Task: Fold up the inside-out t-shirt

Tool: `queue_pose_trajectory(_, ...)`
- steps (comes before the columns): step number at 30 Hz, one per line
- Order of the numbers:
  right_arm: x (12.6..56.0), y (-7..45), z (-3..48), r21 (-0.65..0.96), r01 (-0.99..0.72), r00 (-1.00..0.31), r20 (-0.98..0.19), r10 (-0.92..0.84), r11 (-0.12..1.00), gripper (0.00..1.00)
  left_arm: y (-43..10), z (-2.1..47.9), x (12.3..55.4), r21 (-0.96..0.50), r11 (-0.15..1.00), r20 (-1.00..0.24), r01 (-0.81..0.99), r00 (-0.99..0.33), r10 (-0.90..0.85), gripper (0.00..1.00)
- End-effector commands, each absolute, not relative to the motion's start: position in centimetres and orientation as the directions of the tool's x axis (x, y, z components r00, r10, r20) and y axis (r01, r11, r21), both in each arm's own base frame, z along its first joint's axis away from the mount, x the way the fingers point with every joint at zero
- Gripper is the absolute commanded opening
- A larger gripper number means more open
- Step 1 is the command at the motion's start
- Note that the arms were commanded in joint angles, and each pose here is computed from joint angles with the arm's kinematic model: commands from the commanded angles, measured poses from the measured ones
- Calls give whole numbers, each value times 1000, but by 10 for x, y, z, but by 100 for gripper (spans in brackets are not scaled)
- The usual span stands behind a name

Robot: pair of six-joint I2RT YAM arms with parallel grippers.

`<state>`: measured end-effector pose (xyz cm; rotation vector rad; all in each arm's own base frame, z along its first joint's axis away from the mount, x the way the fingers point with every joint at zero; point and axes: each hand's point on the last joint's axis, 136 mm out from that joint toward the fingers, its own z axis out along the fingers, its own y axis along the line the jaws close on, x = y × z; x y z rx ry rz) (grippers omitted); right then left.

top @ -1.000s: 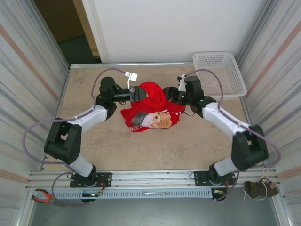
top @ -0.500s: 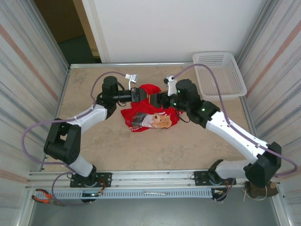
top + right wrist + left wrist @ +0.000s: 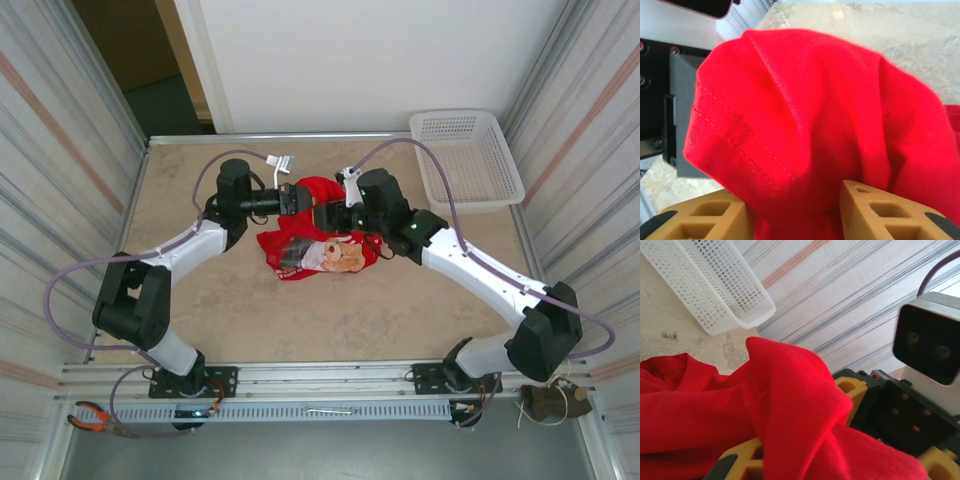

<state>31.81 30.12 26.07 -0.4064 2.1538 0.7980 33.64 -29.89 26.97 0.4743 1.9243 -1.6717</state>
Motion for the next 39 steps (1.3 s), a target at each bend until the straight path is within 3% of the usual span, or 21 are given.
queue_pose_trajectory(1,330,301,292,420,-542,-593,-805,23,728,26,-300,301,325,-734,119,-678,668,-731,-75,0)
queue_pose_trajectory(4,332,293,305,446,-546,-593,-804,49,709,0,-300,301,326,-734,119,-678,669,-731,-74,0)
queue_pose_trajectory(7,328,286,328,477,-565,-584,-808,81,673,0,-300,298,332,-737,134,-674,662,-734,-81,0)
queue_pose_trajectory(9,322,281,347,502,-582,-579,-808,107,640,0,-297,296,342,-744,170,-666,647,-738,-108,26)
queue_pose_trajectory(11,316,276,371,524,-598,-565,-813,144,607,0,-289,298,354,-744,211,-666,634,-731,-150,46)
queue_pose_trajectory(14,311,268,407,552,-618,-544,-814,202,560,0,-276,305,365,-734,255,-677,630,-707,-202,57)
queue_pose_trajectory(19,306,262,447,593,-639,-535,-800,270,491,0,-254,313,358,-680,394,-729,619,-632,-265,62)
queue_pose_trajectory(25,313,259,446,609,-605,-544,-787,292,514,0,-262,340,314,-472,602,-875,644,-424,-232,62)
queue_pose_trajectory(32,317,259,434,617,-572,-550,-777,305,541,0,-313,347,285,-365,658,-928,659,-315,-200,63)
queue_pose_trajectory(39,313,266,431,618,-573,-558,-776,296,538,0,-343,344,309,-378,673,-924,635,-302,-235,66)
